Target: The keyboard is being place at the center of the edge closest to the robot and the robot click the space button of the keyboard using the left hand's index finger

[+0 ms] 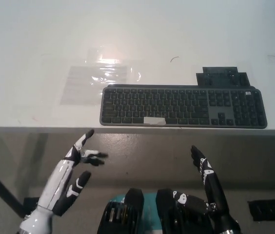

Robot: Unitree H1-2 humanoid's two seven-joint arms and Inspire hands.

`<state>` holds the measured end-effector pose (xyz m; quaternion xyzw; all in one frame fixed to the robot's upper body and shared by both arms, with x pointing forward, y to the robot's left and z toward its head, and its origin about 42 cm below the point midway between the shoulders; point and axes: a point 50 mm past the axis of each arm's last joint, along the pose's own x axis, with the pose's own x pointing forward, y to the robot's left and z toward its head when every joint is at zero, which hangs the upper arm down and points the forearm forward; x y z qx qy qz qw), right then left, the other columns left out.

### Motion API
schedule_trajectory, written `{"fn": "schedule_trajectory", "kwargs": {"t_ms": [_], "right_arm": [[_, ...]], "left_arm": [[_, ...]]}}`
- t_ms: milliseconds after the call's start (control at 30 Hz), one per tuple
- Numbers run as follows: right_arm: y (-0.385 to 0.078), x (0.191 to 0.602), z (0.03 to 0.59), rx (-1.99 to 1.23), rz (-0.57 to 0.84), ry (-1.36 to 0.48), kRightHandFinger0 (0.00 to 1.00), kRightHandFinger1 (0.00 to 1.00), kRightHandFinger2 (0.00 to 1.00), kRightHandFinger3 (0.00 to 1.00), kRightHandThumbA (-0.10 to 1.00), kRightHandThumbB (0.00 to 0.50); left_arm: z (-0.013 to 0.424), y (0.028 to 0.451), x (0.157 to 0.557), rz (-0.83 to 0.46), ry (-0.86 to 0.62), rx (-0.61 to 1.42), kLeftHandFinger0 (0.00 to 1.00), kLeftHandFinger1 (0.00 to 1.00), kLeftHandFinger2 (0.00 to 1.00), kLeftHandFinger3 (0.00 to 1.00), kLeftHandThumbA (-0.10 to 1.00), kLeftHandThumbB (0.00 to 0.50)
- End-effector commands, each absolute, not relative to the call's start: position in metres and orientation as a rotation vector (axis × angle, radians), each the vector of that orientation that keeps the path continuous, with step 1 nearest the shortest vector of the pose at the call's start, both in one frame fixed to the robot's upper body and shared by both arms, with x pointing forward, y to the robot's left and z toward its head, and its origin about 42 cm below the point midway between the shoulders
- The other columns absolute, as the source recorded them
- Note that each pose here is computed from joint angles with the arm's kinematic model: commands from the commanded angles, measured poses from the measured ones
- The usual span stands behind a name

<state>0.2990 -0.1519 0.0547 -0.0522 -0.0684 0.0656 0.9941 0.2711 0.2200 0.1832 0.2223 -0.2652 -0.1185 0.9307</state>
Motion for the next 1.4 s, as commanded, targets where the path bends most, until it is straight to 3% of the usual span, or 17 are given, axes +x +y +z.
{"fn": "schedule_trajectory", "kwargs": {"t_ms": [0, 300, 833, 1200, 1367], "right_arm": [[-0.146, 0.303, 0.07, -0.111, 0.132, -0.269, 1.0, 1.0, 1.0, 1.0, 1.0, 0.379], [-0.146, 0.304, 0.071, -0.11, 0.123, -0.274, 1.0, 1.0, 1.0, 1.0, 1.0, 0.375], [-0.147, 0.305, 0.073, -0.112, 0.111, -0.281, 1.0, 1.0, 1.0, 1.0, 1.0, 0.352], [-0.147, 0.307, 0.076, -0.104, 0.109, -0.291, 1.0, 1.0, 1.0, 1.0, 1.0, 0.362], [-0.148, 0.307, 0.078, -0.104, 0.106, -0.296, 1.0, 1.0, 1.0, 1.0, 1.0, 0.356]], "left_arm": [[0.25, 0.196, 0.26, -0.211, -0.847, 0.787, 0.0, 0.0, 0.0, 1.0, 1.0, 0.405], [0.255, 0.165, 0.312, -0.326, -0.788, 0.926, 0.0, 0.0, 0.0, 1.0, 1.0, 0.403], [0.231, 0.117, 0.408, -0.372, -0.554, 1.038, 0.0, 0.0, 0.05, 1.0, 1.0, 0.356], [0.2, 0.115, 0.431, -0.392, -0.426, 1.087, 0.01, 0.03, 0.09, 1.0, 1.0, 0.367], [0.181, 0.117, 0.423, -0.409, -0.391, 1.078, 0.0, 0.0, 0.04, 1.0, 1.0, 0.354]]}}
